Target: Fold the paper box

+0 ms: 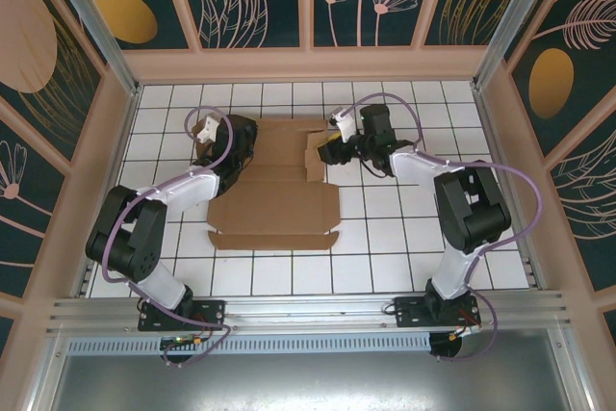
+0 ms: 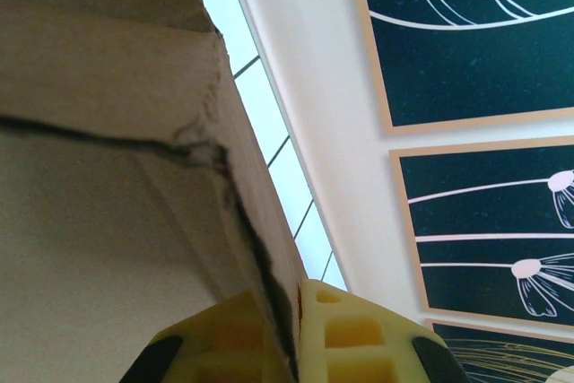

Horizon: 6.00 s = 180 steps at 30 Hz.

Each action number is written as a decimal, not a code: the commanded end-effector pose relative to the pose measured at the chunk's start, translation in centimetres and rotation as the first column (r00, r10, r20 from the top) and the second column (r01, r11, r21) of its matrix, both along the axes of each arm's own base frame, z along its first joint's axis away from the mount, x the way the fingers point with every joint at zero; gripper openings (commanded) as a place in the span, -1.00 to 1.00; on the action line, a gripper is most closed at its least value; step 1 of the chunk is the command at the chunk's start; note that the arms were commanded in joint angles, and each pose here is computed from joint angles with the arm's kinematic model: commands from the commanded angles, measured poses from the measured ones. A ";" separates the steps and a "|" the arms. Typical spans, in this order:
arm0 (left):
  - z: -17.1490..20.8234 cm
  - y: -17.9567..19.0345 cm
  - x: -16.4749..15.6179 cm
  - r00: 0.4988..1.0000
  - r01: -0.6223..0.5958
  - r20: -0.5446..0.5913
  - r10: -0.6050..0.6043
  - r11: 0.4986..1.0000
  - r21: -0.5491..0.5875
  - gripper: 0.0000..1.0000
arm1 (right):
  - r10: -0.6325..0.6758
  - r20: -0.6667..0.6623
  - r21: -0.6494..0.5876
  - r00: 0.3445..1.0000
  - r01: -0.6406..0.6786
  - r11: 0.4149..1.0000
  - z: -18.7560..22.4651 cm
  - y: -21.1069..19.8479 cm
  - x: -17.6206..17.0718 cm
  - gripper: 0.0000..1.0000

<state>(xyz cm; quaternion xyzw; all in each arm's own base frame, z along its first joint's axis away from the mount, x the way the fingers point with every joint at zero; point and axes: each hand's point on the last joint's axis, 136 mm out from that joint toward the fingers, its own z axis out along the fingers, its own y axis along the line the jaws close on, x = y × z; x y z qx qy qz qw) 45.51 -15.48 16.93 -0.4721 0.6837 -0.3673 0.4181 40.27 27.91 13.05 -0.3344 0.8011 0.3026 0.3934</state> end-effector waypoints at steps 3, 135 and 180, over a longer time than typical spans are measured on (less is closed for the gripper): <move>1.2 -0.9 -0.4 0.998 0.057 0.037 -0.057 0.998 0.013 -1.00 | -0.155 0.063 -0.123 0.986 0.162 0.979 -1.8 -2.2 1.1 0.05; -1.2 -1.7 0.1 0.984 -0.013 -0.176 0.001 0.997 -0.070 -1.00 | -0.661 0.489 -0.392 0.569 0.820 0.416 -6.0 -7.3 8.4 -1.00; -2.6 -3.1 0.3 0.986 0.043 -0.153 -0.059 0.994 -0.104 -0.73 | -0.515 0.355 0.172 0.780 0.487 0.856 8.3 -5.7 1.8 0.53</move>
